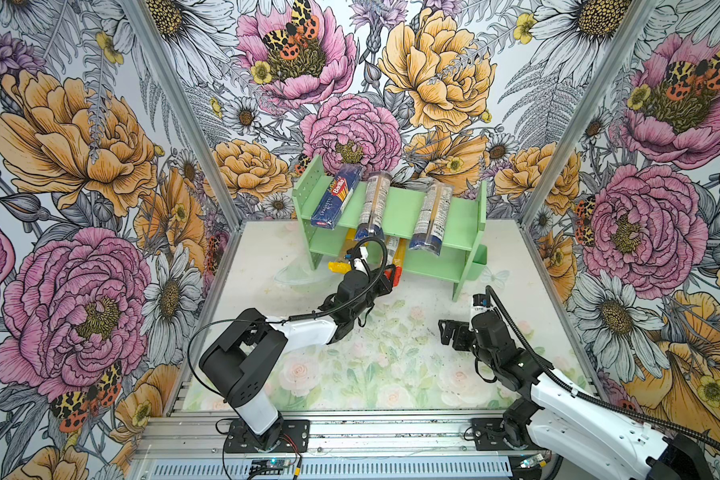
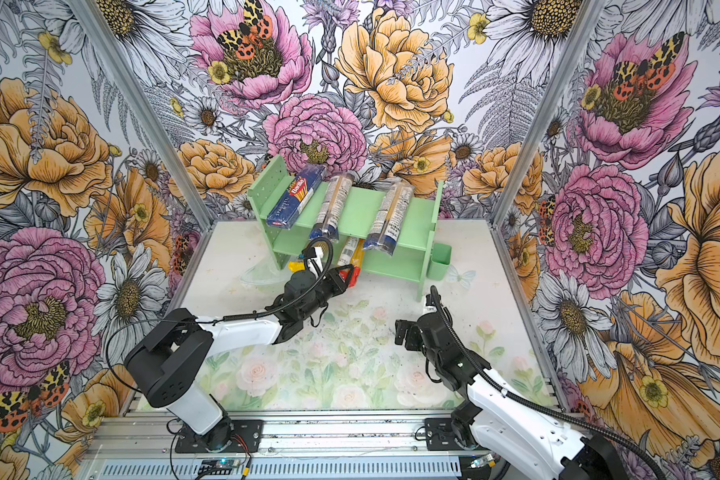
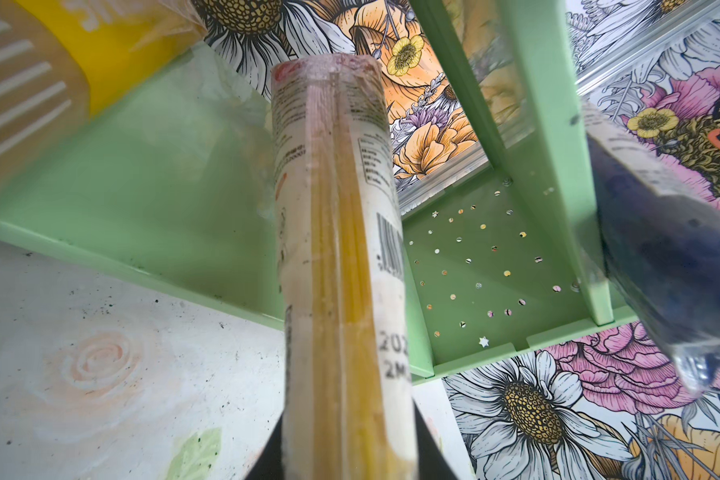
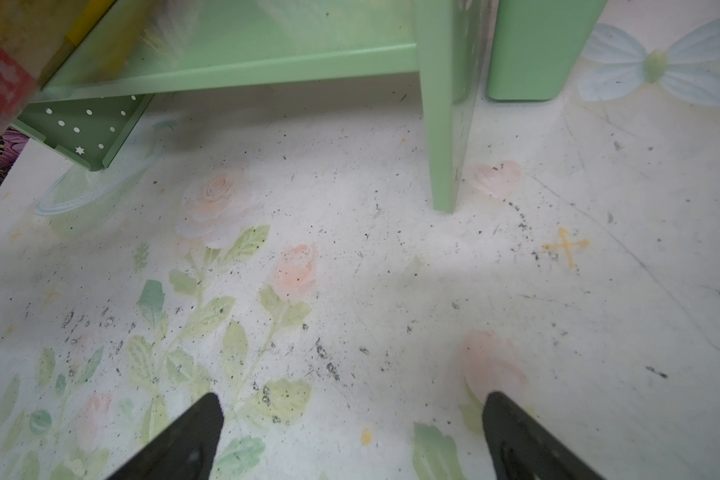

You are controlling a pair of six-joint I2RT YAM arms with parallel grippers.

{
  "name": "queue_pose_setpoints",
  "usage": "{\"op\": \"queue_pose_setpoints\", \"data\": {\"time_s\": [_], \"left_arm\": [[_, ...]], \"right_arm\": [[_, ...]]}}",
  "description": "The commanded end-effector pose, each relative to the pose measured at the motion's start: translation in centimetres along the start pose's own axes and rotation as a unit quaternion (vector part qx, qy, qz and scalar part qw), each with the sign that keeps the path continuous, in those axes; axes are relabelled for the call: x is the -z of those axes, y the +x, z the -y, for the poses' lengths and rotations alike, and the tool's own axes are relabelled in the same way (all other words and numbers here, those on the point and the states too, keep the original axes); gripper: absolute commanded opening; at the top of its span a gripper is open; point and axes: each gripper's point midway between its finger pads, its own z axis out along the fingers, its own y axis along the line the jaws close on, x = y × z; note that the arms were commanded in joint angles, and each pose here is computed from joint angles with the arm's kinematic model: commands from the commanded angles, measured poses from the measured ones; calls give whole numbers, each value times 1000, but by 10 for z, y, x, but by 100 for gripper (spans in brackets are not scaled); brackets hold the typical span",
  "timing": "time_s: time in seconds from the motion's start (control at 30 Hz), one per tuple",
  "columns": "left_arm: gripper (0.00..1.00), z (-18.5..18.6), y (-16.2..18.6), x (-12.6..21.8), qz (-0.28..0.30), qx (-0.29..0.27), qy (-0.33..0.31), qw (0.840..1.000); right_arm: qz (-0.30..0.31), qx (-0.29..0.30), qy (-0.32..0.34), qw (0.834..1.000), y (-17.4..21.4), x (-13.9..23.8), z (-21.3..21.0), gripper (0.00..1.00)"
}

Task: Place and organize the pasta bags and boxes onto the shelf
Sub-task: 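Tilt the bag and lower it onto the shelf's lower tier with the left gripper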

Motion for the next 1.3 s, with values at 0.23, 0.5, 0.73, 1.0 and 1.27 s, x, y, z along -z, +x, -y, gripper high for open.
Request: {"op": "queue_pose_setpoints", "data": {"time_s": [0.23,0.5,0.73,1.0,1.27], "left_arm": [[14,58,-53,-2,90,-19,80,993],[18,54,-54,-5,93,-23,71,993],[23,50,-54,-8,94,-22,63,993],[28,46,-56,-10,98,-26,56,993],[36,39,-54,-12,97,-28,45,994]], "right_arm": [[1,9,4,1000,-1,1,3,99],[1,9,6,1000,0,0,5,99],[0,8,7,1000,1,0,6,100],[1,8,6,1000,0,1,6,100],[0,6,5,1000,1,0,6,100]]}}
